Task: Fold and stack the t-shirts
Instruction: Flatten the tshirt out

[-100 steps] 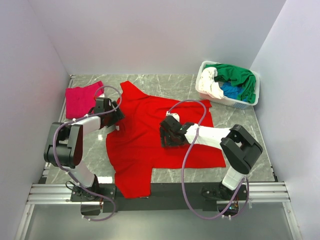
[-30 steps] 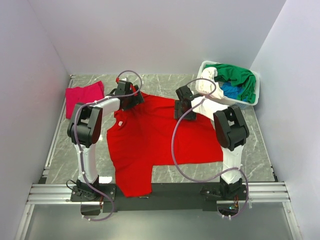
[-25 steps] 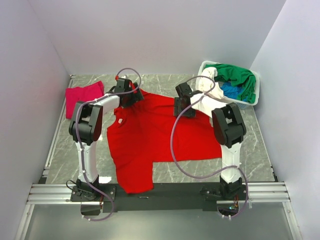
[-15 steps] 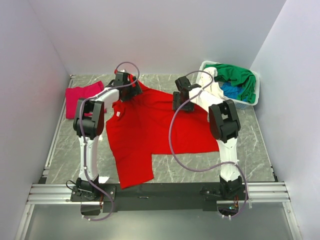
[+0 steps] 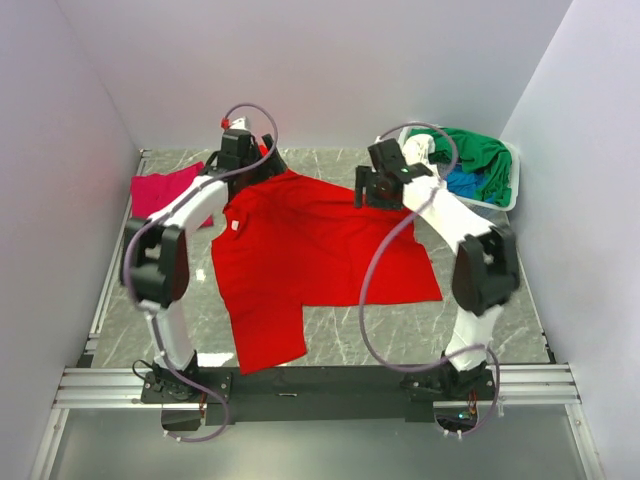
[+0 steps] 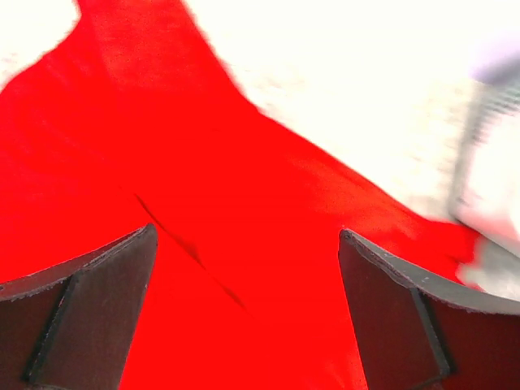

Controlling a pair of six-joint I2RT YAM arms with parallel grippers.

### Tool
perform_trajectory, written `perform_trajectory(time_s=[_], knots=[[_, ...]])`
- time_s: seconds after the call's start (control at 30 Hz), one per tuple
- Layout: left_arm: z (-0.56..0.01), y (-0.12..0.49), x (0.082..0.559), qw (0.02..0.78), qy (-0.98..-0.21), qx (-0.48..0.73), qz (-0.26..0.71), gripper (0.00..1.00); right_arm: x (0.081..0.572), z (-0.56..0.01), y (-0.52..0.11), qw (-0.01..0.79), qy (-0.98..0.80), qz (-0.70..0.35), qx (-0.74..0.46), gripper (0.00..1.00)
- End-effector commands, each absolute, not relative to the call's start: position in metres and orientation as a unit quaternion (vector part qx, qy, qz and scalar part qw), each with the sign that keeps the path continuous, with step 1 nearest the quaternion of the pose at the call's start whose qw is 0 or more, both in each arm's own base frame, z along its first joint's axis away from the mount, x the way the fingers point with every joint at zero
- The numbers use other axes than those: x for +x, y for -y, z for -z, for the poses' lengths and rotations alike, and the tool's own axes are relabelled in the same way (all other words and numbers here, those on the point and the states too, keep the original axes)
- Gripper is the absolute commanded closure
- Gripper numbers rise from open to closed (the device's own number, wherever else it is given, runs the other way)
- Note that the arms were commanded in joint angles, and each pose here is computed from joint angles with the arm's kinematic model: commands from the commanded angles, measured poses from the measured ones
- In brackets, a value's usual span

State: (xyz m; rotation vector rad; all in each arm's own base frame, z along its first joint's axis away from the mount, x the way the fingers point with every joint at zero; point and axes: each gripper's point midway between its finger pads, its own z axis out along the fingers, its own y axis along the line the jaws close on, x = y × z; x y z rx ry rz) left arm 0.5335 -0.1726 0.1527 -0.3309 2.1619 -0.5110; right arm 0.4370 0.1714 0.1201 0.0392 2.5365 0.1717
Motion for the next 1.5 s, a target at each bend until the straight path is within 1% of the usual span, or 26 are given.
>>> perform_trajectory(time_s=[0.0,0.03,0.1,0.13,0.17,0.2,0.4,0.5,0.77,1.1,1.33,1.47], knots=[[-0.179,0.192,0.501,0.453,-0.856,-0.11,0.221,0.0,0.41,-0.138,-0.17,0.318,-0.944,-0.081,0.007,0.23],[-0.153,0.191,0.485,0.426,-0.871,-0.116,0.214,0.01,0.393,-0.13,-0.166,0.311,-0.947,-0.078,0.01,0.23],[-0.14,0.197,0.464,0.411,-0.879,-0.113,0.216,0.01,0.378,-0.123,-0.168,0.312,-0.946,-0.082,0.007,0.23],[-0.114,0.195,0.445,0.385,-0.891,-0.117,0.209,0.01,0.361,-0.112,-0.163,0.303,-0.949,-0.081,0.011,0.23],[-0.115,0.197,0.438,0.389,-0.888,-0.117,0.215,0.01,0.353,-0.109,-0.164,0.303,-0.949,-0.084,0.01,0.23],[-0.093,0.194,0.42,0.373,-0.898,-0.12,0.198,0.01,0.341,-0.102,-0.161,0.302,-0.949,-0.085,0.011,0.23],[-0.07,0.195,0.376,0.36,-0.905,-0.117,0.193,0.01,0.301,-0.078,-0.165,0.291,-0.951,-0.1,0.013,0.23],[-0.061,0.192,0.364,0.353,-0.909,-0.116,0.187,0.01,0.292,-0.065,-0.167,0.282,-0.954,-0.102,0.014,0.23],[-0.031,0.186,0.36,0.329,-0.924,-0.114,0.159,0.01,0.289,-0.033,-0.169,0.253,-0.963,-0.093,0.013,0.23],[-0.019,0.188,0.371,0.323,-0.93,-0.104,0.143,0.01,0.287,-0.005,-0.169,0.221,-0.972,-0.073,0.015,0.23],[-0.014,0.186,0.385,0.324,-0.932,-0.099,0.127,0.01,0.295,-0.001,-0.169,0.216,-0.974,-0.061,0.017,0.23],[-0.021,0.178,0.403,0.334,-0.928,-0.11,0.124,0.01,0.305,-0.004,-0.171,0.219,-0.974,-0.052,0.018,0.23]])
